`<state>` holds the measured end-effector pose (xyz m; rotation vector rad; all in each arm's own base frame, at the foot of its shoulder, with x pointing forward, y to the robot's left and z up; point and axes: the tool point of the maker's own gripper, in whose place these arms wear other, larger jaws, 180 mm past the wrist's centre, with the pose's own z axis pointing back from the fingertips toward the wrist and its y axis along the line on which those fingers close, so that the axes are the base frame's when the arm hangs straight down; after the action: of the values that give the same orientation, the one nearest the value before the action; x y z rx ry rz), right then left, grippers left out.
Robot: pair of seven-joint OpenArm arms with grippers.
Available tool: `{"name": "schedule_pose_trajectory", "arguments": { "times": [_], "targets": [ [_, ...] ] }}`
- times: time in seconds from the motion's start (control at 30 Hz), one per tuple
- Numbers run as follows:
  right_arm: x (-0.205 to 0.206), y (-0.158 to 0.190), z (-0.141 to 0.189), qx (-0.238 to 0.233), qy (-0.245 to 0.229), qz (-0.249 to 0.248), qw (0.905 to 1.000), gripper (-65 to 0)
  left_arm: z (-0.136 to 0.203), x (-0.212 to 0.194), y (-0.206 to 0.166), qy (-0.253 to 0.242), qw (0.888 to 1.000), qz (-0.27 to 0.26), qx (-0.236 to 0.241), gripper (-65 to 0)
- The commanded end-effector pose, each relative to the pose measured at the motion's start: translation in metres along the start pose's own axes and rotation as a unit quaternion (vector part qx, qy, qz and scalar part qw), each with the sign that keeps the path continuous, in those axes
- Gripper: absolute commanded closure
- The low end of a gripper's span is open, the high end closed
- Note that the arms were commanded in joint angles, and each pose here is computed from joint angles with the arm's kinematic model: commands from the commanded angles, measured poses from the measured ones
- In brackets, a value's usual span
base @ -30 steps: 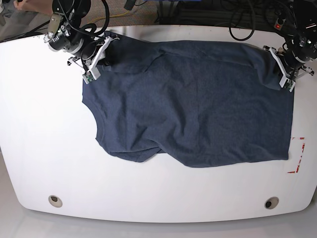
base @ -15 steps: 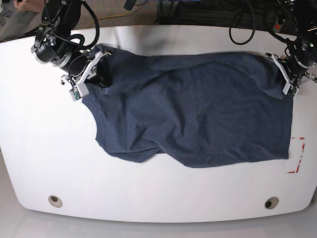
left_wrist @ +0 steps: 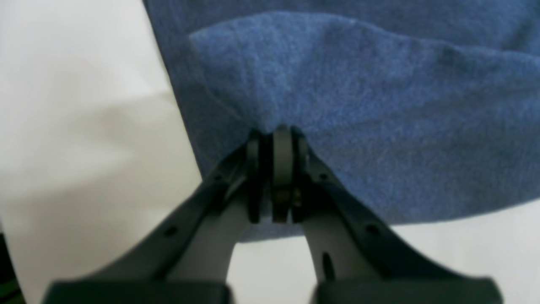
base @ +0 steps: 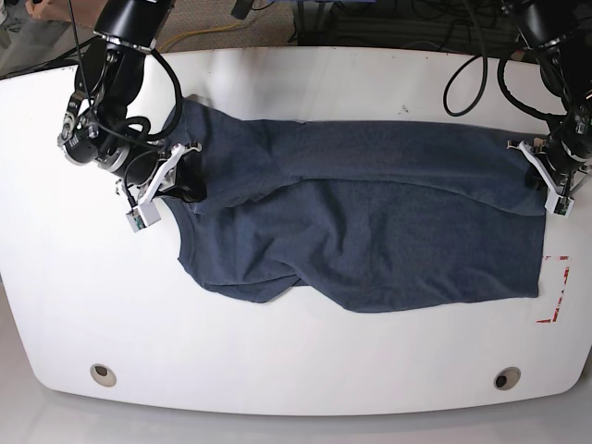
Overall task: Fold the T-shirt properly
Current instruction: 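Pull the shirt edge taut with both grippers and lower it, then slide both grippers along the shirt edge, smoothing it flat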
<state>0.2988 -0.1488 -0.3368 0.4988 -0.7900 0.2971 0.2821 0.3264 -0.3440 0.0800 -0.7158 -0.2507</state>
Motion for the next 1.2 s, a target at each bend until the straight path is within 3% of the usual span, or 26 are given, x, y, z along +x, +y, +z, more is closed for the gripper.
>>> {"name": "schedule_pose_trajectory", "arguments": {
  "times": [0.0,0.13,0.53,0.63,0.73,0.83,0.87,0.93,1.17],
  "targets": [
    [0.017,-0.006,-0.003,0.005,-0.016,0.009,0.9998,0.0,-0.002,0.014,0.010,-0.017,1.000,0.001,0.003,0.0],
    [0.026,-0.005,-0.018,0.019,-0.009,0.018,0.9996,0.0,-0.015,0.020,0.011,-0.015,1.000,0.012,-0.009,0.0],
    [0.045,-0.018,-0.054,-0.012,0.035,0.082,0.9960,-1.4,-0.045,0.022,0.015,-0.005,0.999,0.010,-0.034,-0.4],
    [0.048,-0.021,-0.051,-0.021,0.036,0.087,0.9953,-18.7,-0.053,0.024,0.008,0.004,0.999,-0.004,-0.046,-4.4],
    [0.045,-0.017,-0.040,-0.031,0.040,0.108,0.9929,-42.0,-0.056,0.019,0.010,0.018,0.998,-0.011,-0.051,-20.1],
    [0.040,-0.011,-0.026,-0.044,0.042,0.127,0.9900,-56.9,-0.053,0.020,0.014,0.014,0.999,-0.006,-0.046,-34.7],
    [0.036,-0.008,-0.019,-0.049,0.043,0.133,0.9889,-59.5,-0.051,0.021,0.016,0.010,0.999,-0.003,-0.041,-39.4],
    [0.023,-0.004,-0.009,-0.058,0.053,0.137,0.9874,-59.8,-0.045,0.027,0.023,-0.003,1.000,-0.003,-0.031,-42.2],
    [-0.037,0.008,0.019,-0.067,0.103,0.122,0.9849,-59.8,-0.037,-0.003,0.027,0.018,1.000,0.010,-0.022,-40.8]
  ]
}}
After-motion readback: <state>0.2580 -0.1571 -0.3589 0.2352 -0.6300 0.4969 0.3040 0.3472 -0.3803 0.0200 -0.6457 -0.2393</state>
